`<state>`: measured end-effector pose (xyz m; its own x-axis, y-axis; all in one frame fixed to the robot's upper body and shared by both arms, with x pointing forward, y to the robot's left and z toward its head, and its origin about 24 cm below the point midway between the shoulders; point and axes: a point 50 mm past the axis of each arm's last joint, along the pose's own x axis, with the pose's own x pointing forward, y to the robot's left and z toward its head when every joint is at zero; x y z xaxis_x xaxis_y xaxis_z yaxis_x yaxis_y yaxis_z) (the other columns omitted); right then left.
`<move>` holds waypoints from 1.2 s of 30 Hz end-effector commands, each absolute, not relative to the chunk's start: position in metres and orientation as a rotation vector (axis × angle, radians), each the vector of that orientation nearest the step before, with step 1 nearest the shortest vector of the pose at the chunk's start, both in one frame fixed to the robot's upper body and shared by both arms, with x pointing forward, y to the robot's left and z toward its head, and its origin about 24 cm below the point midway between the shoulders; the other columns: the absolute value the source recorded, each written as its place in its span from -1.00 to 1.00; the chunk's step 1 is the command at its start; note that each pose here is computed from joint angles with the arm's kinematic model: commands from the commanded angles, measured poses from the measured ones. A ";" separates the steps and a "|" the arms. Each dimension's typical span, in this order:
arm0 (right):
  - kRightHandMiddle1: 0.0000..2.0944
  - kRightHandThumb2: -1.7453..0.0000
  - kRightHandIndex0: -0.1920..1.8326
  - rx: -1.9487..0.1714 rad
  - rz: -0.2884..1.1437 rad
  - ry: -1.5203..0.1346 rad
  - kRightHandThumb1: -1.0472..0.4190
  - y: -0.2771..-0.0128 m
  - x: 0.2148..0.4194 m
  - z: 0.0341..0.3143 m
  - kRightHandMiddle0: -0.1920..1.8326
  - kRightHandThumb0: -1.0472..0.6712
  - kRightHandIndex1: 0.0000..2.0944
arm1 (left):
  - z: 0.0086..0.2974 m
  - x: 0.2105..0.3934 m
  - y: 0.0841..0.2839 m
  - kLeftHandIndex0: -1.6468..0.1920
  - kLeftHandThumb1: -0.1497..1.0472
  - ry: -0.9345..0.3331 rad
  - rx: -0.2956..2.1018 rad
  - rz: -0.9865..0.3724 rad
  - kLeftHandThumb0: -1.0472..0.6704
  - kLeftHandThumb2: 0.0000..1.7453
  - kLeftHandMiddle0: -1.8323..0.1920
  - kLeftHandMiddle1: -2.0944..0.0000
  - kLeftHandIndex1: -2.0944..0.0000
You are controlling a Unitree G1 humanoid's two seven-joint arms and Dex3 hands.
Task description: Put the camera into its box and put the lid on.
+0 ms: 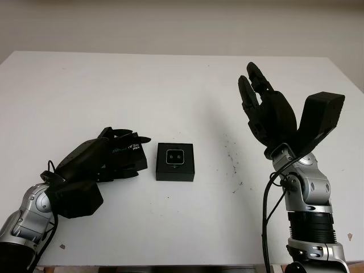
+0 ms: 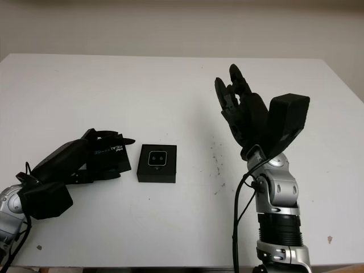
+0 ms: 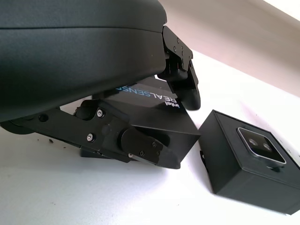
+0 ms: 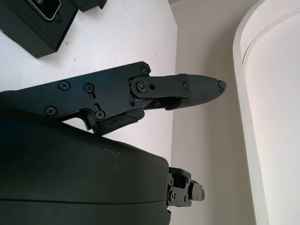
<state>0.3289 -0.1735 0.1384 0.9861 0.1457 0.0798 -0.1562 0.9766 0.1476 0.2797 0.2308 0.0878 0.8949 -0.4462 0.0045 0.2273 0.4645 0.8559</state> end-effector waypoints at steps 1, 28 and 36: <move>-0.93 0.67 -0.97 0.169 0.147 -0.081 -1.00 -0.174 0.327 0.140 -0.87 -0.47 -0.95 | 0.091 0.282 0.231 0.52 1.00 -0.261 1.010 -0.399 0.07 -0.84 0.53 -0.18 -0.07; -0.95 0.60 -0.97 0.155 0.192 -0.080 -1.00 -0.164 0.329 0.134 -0.89 -0.45 -0.95 | 0.181 0.297 0.213 0.51 1.00 -0.464 1.063 -0.369 0.06 -0.87 0.53 -0.32 -0.12; -0.95 0.58 -0.97 0.143 0.203 -0.075 -1.00 -0.162 0.329 0.132 -0.90 -0.45 -0.95 | 0.199 0.294 0.189 0.54 1.00 -0.401 0.900 -0.479 0.04 -0.84 0.51 -0.30 -0.19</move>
